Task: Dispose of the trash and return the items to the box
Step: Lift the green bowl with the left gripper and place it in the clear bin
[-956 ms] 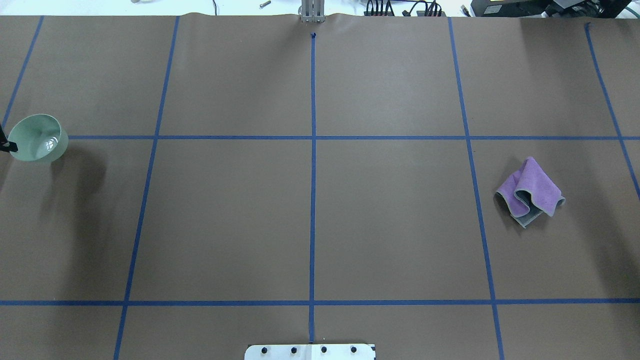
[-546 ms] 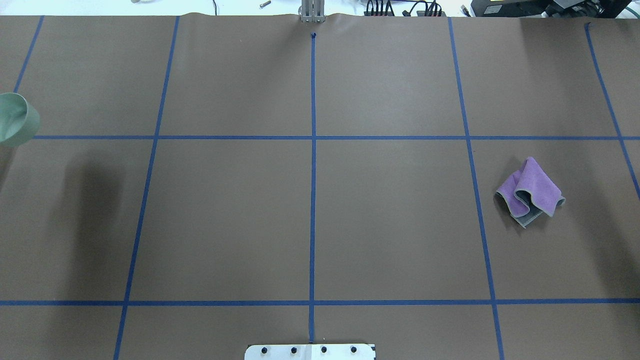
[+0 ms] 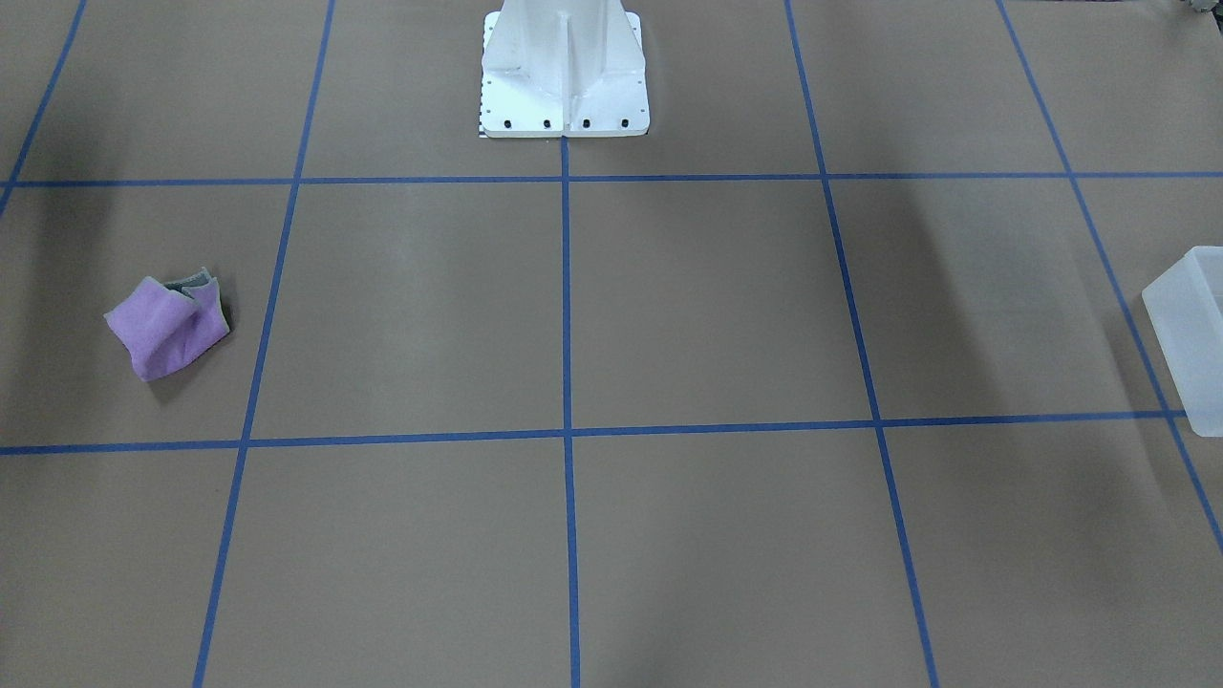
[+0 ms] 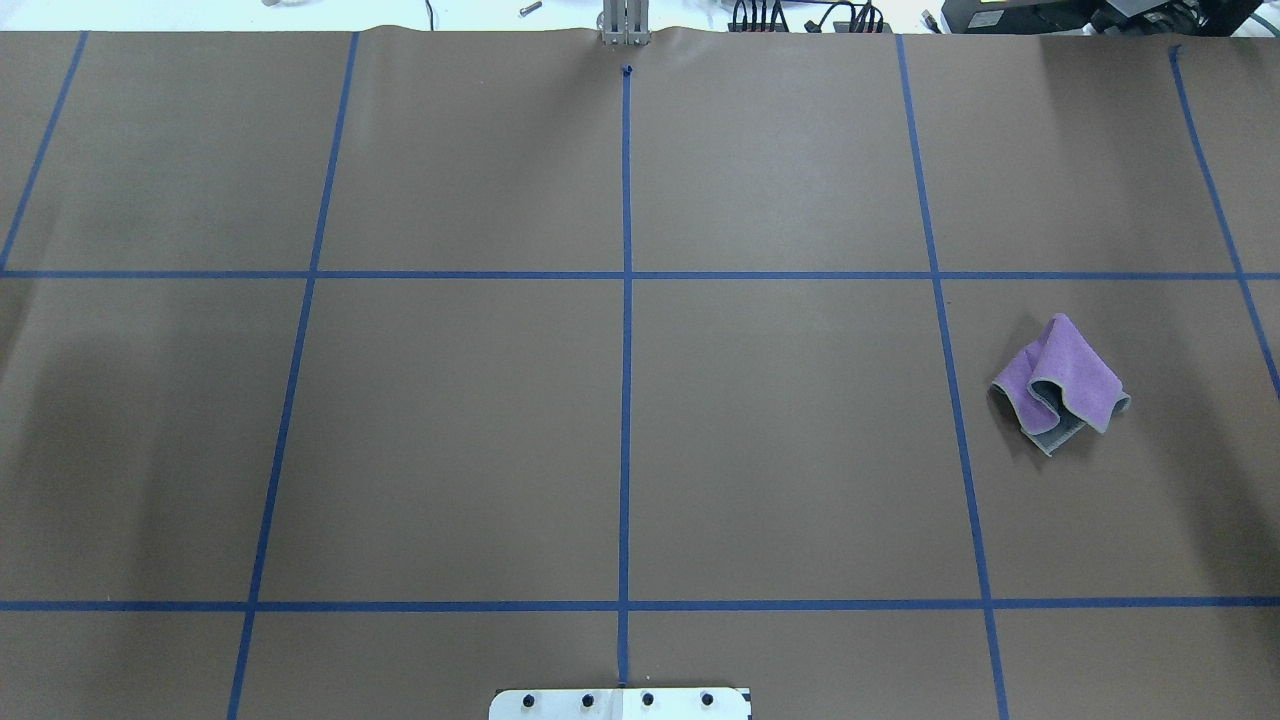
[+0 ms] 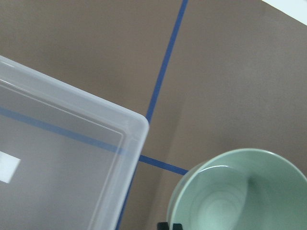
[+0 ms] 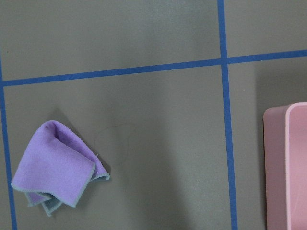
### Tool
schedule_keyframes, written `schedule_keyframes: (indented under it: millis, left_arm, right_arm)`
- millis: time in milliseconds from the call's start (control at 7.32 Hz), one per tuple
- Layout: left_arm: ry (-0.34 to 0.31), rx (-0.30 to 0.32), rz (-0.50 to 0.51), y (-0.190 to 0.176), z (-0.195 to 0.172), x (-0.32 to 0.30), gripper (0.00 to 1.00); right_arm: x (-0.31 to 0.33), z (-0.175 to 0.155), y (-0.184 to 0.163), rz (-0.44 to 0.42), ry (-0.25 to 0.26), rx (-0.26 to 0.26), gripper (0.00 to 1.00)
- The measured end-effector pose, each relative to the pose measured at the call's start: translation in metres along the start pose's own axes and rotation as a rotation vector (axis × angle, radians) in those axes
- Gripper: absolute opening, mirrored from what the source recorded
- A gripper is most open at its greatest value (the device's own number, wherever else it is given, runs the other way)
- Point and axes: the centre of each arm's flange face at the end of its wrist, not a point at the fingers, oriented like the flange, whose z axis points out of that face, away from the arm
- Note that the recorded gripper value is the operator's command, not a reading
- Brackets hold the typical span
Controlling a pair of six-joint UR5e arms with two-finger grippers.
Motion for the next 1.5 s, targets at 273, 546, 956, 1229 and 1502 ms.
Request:
schedule_keyframes:
  millis: [273, 546, 956, 1229, 1502]
  left_arm:
    - [-0.026, -0.033, -0.007, 0.004, 0.012, -0.064, 0.0]
    - [-0.066, -0.02, -0.021, 0.01, 0.04, -0.116, 0.0]
    - [-0.068, 0.026, -0.102, 0.012, 0.053, -0.125, 0.0]
    - [-0.058, 0.02, -0.129, 0.016, 0.072, -0.109, 0.0]
    - [-0.049, 0.003, -0.144, 0.022, 0.097, -0.092, 0.0]
  right_arm:
    - [-0.001, 0.0, 0.0, -0.001, -0.001, 0.0, 1.0]
    - [-0.003, 0.001, 0.0, -0.002, -0.002, -0.002, 1.0]
    - [-0.005, 0.002, 0.0, -0.004, -0.002, -0.004, 1.0]
    - [-0.006, 0.002, 0.0, -0.006, -0.002, -0.004, 1.0]
    - [-0.006, 0.002, 0.0, -0.008, -0.003, -0.004, 1.0]
